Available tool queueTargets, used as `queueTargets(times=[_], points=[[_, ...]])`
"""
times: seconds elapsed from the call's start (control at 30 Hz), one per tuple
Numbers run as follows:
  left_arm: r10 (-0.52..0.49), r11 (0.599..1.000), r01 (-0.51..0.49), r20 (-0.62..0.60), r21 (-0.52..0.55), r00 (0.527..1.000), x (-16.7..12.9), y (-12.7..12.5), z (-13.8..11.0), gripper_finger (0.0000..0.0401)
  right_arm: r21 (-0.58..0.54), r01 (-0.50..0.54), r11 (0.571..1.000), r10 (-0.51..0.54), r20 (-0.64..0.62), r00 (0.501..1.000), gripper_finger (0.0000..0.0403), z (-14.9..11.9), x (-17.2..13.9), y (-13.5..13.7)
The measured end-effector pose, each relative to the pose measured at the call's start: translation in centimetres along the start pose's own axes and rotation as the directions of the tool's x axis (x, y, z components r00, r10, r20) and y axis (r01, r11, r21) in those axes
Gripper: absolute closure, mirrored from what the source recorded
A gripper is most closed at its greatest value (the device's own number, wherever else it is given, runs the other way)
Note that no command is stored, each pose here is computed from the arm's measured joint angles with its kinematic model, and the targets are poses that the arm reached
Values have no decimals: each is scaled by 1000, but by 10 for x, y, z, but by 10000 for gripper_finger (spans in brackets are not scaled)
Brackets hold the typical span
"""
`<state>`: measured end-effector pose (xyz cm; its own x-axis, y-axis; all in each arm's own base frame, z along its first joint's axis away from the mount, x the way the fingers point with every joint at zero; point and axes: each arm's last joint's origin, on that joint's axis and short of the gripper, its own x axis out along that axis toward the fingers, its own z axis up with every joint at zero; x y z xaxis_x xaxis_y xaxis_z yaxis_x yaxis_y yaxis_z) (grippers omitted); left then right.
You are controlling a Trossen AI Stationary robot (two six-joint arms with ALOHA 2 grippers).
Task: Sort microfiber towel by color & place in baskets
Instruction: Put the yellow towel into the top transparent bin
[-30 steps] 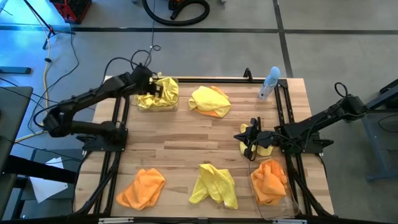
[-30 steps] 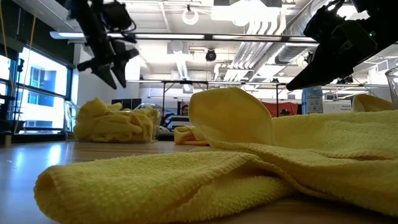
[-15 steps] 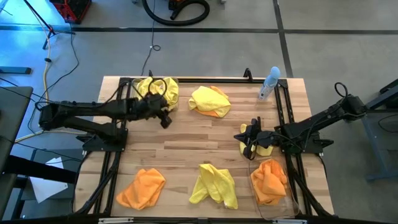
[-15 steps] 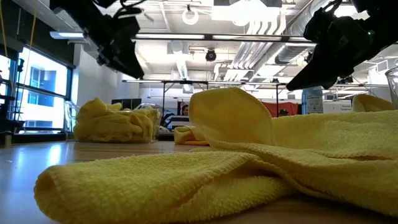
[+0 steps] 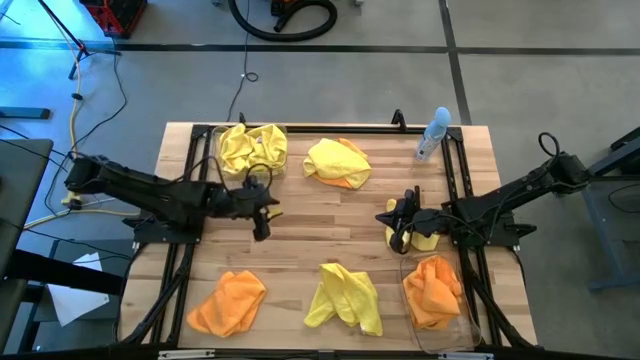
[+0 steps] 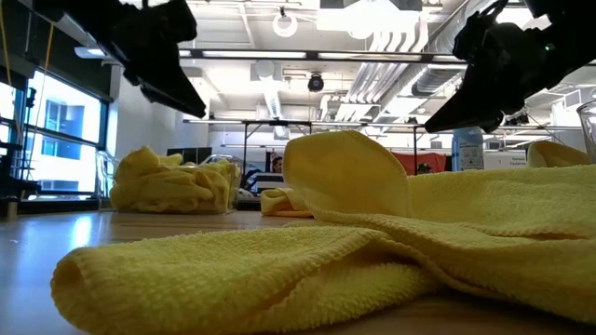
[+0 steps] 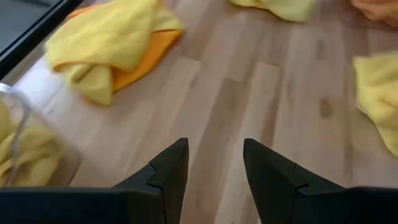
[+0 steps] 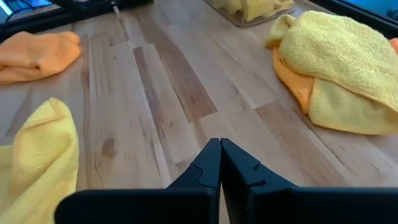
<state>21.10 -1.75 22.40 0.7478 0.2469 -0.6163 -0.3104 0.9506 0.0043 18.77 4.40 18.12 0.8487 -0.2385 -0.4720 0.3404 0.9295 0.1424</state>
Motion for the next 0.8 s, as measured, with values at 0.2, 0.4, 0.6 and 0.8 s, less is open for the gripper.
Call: queueTargets(times=[0.2, 0.4, 0.6, 0.8], points=[[-36, 994, 35, 16, 108, 999, -3, -8, -1, 256, 62, 85, 994, -88, 44, 995, 402, 1, 0, -3], [-80, 969, 78, -1, 234, 997, -3, -11, -2, 256, 76, 169, 983, -175, 76, 982, 402, 4, 2, -9], [-122, 950, 125, -29, 285, 992, 0, -5, -3, 256, 60, 173, 983, -177, 84, 981, 356, 15, 4, -12], [-64, 965, 72, -39, 253, 997, 15, 14, -29, 256, -58, 209, 976, -202, 102, 974, 270, 56, -3, -7]])
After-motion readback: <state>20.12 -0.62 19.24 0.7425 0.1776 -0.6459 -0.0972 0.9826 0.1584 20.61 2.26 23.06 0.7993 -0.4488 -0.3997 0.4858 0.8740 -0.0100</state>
